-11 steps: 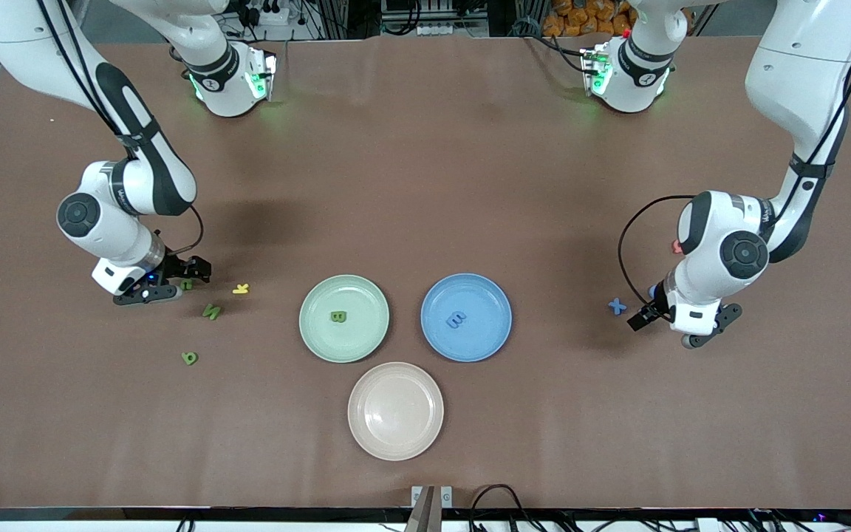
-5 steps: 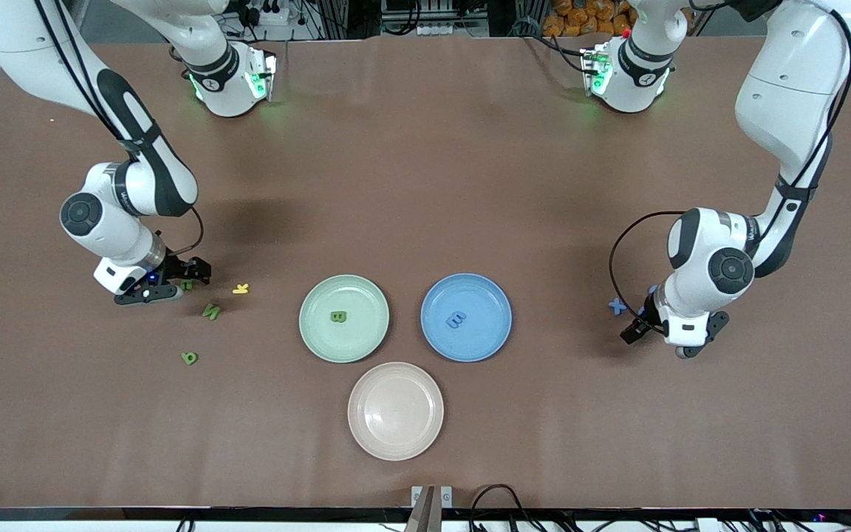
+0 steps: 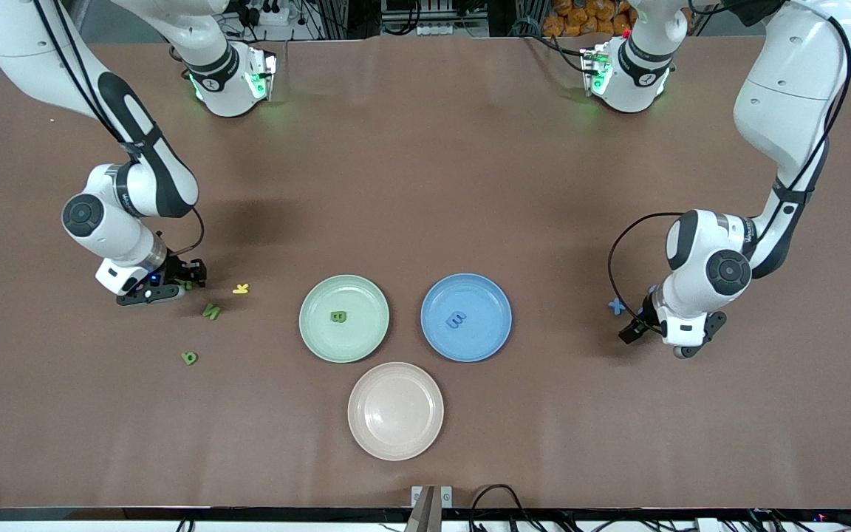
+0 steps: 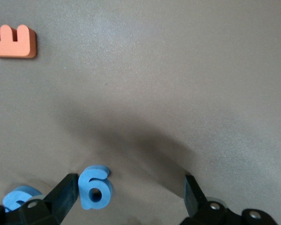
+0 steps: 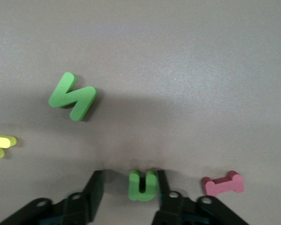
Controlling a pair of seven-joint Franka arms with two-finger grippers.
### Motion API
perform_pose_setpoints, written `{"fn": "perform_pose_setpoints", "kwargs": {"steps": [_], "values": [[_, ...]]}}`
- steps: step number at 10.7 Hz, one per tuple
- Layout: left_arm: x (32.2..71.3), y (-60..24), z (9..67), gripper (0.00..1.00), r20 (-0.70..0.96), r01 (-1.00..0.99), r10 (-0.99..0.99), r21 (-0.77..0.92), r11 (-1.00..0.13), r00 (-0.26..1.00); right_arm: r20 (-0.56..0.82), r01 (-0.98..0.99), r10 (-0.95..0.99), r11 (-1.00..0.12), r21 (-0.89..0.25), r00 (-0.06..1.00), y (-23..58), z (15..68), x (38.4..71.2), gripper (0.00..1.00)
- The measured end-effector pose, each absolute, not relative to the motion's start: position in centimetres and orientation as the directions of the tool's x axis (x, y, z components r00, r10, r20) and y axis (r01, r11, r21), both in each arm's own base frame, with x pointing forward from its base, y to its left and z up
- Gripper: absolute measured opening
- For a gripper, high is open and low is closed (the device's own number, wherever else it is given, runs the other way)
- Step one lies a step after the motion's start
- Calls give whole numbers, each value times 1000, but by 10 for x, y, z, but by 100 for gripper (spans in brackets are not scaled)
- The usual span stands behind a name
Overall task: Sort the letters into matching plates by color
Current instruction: 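Grasp the blue 6 with the left gripper while the right gripper grasps u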
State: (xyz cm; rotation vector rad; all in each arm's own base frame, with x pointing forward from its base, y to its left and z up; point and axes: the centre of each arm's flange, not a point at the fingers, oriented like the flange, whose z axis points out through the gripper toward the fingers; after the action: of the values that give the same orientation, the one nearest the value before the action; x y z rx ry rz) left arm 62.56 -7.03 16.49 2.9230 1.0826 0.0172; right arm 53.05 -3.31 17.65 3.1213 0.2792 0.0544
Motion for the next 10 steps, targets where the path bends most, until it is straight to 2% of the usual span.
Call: {"fn": "perform_pose_setpoints", "kwargs": {"steps": [1, 2, 5, 6, 8, 9, 10], "values": [[626, -70, 165, 100, 2, 651, 651, 27, -758, 759, 34, 179, 179, -984, 11, 983, -36, 176, 530, 42], [626, -70, 165, 100, 2, 651, 651, 27, -758, 759, 34, 176, 177, -984, 11, 984, -39, 177, 530, 37], [626, -69, 166, 96, 3, 652, 653, 27, -757, 758, 33, 172, 172, -985, 11, 984, -43, 176, 530, 36], [626, -68, 167, 87, 5, 654, 654, 29, -756, 756, 33, 171, 171, -985, 11, 985, -43, 176, 530, 34], [627, -64, 172, 60, 10, 658, 658, 31, -753, 753, 32, 171, 171, -985, 11, 985, -44, 176, 530, 32], [627, -63, 173, 44, 11, 659, 659, 31, -752, 752, 32, 171, 171, -985, 11, 985, -43, 176, 530, 26], [627, -63, 174, 33, 12, 659, 659, 32, -752, 752, 32, 171, 171, -985, 10, 985, -43, 176, 530, 26]]}}
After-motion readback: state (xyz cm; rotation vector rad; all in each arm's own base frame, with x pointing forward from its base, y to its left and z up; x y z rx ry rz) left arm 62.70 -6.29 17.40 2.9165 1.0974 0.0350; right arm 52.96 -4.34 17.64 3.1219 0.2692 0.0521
